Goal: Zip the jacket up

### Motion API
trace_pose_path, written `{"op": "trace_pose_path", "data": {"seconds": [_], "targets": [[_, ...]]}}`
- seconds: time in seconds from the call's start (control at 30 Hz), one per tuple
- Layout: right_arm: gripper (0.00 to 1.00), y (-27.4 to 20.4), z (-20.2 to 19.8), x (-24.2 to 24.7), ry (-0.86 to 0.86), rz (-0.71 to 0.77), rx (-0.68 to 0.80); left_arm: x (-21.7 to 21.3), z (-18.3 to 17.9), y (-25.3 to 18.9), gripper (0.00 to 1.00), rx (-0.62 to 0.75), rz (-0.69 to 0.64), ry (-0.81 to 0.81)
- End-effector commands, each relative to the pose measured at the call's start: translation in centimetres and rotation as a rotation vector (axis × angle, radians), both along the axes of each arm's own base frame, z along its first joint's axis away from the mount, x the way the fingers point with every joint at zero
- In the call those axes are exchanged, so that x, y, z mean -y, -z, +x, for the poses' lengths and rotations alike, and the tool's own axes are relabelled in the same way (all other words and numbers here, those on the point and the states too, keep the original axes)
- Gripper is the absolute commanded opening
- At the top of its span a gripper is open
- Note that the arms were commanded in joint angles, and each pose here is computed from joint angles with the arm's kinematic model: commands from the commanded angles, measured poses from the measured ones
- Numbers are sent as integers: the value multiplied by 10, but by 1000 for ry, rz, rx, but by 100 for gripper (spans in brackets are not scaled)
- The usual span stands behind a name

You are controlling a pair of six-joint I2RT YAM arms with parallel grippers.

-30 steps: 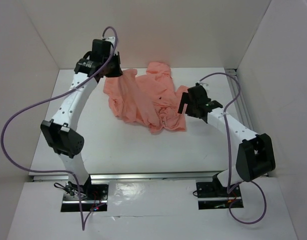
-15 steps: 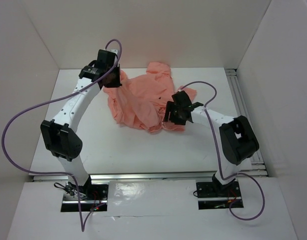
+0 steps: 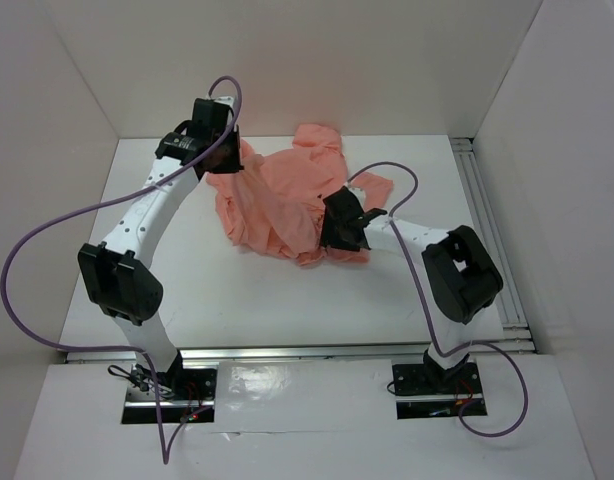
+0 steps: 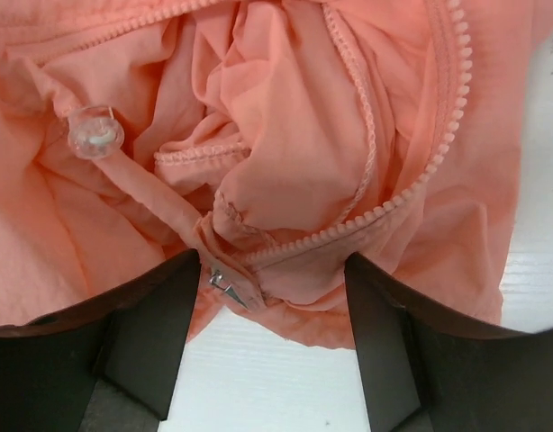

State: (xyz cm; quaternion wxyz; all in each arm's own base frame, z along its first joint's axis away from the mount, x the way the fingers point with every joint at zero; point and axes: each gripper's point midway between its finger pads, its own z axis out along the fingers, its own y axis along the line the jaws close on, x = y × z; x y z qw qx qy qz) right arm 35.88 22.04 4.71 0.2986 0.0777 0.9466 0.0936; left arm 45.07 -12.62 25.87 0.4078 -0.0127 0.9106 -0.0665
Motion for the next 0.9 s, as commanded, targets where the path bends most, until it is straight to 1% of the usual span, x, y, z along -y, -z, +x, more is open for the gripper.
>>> {"op": "trace_pose_path", "data": {"seconds": [0.0, 0.07, 0.1, 0.13, 0.17, 0.27, 0.3, 0.37, 0.4, 0.43, 0.47, 0.53, 0.57, 0.6, 0.63, 0.67, 0.7, 0.73, 0.77, 0.8, 0.83, 0.87], "targets": [[59, 18, -6, 8, 29, -78, -13, 0, 2, -14, 0, 44, -21, -11], [43, 20, -6, 13, 50, -91, -12, -4, 3, -14, 0, 49, -7, -29], [30, 21, -10, 17, 55, -104, -16, -4, 5, -10, 0, 40, -4, -29], [23, 17, -10, 20, 61, -111, -9, -5, 6, -15, 0, 54, -1, -37], [18, 9, -9, 22, 68, -115, 3, -6, 8, -23, 0, 73, -1, -44], [0, -33, -1, 28, 85, -117, 90, -10, 12, -30, 0, 85, 2, -48], [0, -57, 5, 30, 80, -120, 144, -12, 15, -42, 0, 115, 0, -57], [0, -86, 13, 43, 107, -128, 193, -13, 19, -56, 0, 158, 6, -59], [0, -105, 16, 52, 110, -151, 223, -18, 21, -73, 0, 206, 9, -85], [0, -162, 19, 80, 152, -161, 323, -32, 22, -102, 0, 298, 27, -124], [0, -170, 19, 83, 143, -181, 331, -33, 18, -110, 0, 315, 21, -126], [0, -206, 17, 104, 159, -186, 392, -38, 17, -139, 0, 422, 20, -110], [0, -216, 14, 111, 154, -199, 404, -33, 16, -130, 0, 424, 23, -64], [0, -234, 10, 113, 107, -200, 440, -35, 3, -152, 0, 501, 36, -32], [2, -245, 8, 111, 73, -195, 463, -32, 4, -174, 0, 614, 20, -10], [3, -251, 6, 107, 13, -186, 475, -24, 2, -148, 0, 596, 23, 49], [3, -258, 1, 104, -18, -165, 492, -18, -3, -150, 0, 647, 41, 116], [3, -258, 0, 98, -53, -150, 488, -11, -19, -167, 0, 723, 23, 180], [3, -262, -4, 94, -78, -123, 496, 0, -21, -171, 0, 775, 1, 242], [3, -247, -10, 87, -121, -101, 462, 31, -34, -157, 0, 746, -55, 432], [3, -239, -11, 84, -124, -89, 447, 44, -41, -152, 0, 722, -74, 529], [3, -229, -13, 83, -96, -63, 419, 62, -48, -129, 0, 635, -119, 626]]}}
